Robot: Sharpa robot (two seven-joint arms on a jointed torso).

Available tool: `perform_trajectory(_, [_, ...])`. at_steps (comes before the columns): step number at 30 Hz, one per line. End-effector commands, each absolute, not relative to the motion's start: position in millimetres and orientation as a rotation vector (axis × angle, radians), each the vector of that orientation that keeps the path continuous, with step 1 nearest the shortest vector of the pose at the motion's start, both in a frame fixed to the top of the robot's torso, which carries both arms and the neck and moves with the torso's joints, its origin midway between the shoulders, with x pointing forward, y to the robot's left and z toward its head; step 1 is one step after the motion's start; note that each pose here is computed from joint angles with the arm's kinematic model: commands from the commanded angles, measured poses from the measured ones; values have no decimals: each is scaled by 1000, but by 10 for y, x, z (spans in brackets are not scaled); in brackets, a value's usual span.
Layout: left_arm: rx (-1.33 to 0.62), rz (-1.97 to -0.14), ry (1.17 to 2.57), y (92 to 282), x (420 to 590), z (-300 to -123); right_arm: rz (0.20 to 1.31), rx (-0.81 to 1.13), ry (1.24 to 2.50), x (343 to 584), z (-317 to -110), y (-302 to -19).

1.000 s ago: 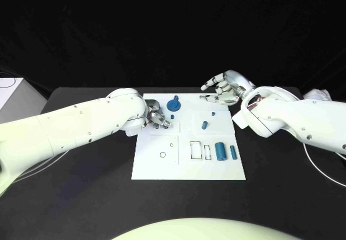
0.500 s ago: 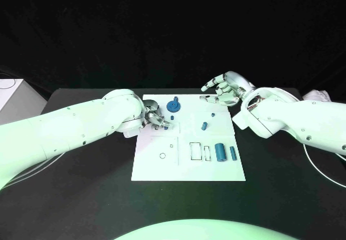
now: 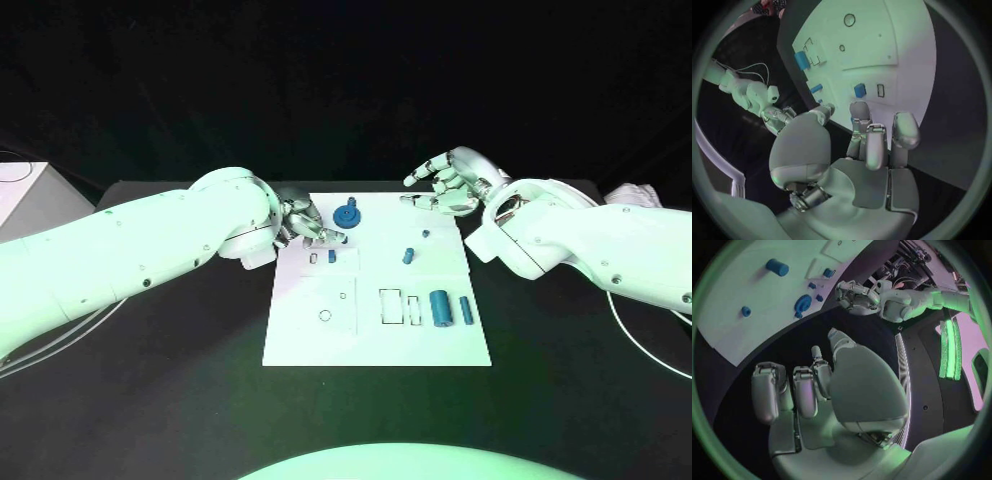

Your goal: Assemble the parts on the task board

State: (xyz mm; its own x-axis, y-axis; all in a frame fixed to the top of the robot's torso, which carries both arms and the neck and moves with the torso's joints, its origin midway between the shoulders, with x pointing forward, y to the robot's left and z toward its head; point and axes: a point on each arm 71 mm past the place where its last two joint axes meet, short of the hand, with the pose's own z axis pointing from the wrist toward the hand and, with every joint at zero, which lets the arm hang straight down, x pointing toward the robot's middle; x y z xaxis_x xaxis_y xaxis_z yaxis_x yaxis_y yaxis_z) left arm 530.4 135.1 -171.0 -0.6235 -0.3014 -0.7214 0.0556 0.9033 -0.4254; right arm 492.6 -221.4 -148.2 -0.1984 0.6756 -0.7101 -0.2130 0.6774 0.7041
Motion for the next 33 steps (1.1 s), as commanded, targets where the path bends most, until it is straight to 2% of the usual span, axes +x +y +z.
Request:
perform_trajectory(1, [-219, -554, 2188, 1412, 5334, -1642, 845, 386, 1579, 4926, -1488, -2220])
perform_trajectory(9, [-298, -540, 2164, 1655, 5538, -1539, 840, 389, 1577, 4938, -1494, -2240])
perform_trajectory(15, [-339, -516, 2127, 1760, 5725, -1451, 841, 389, 1577, 4940, -1497, -2239])
perform_trajectory(25, [-359, -486, 2103, 1762, 5932, -1381, 845, 387, 1577, 4936, -1496, -2226])
perform_trajectory(33, [-355, -478, 2137, 1700, 6007, -1412, 849, 385, 1576, 4931, -1494, -2209])
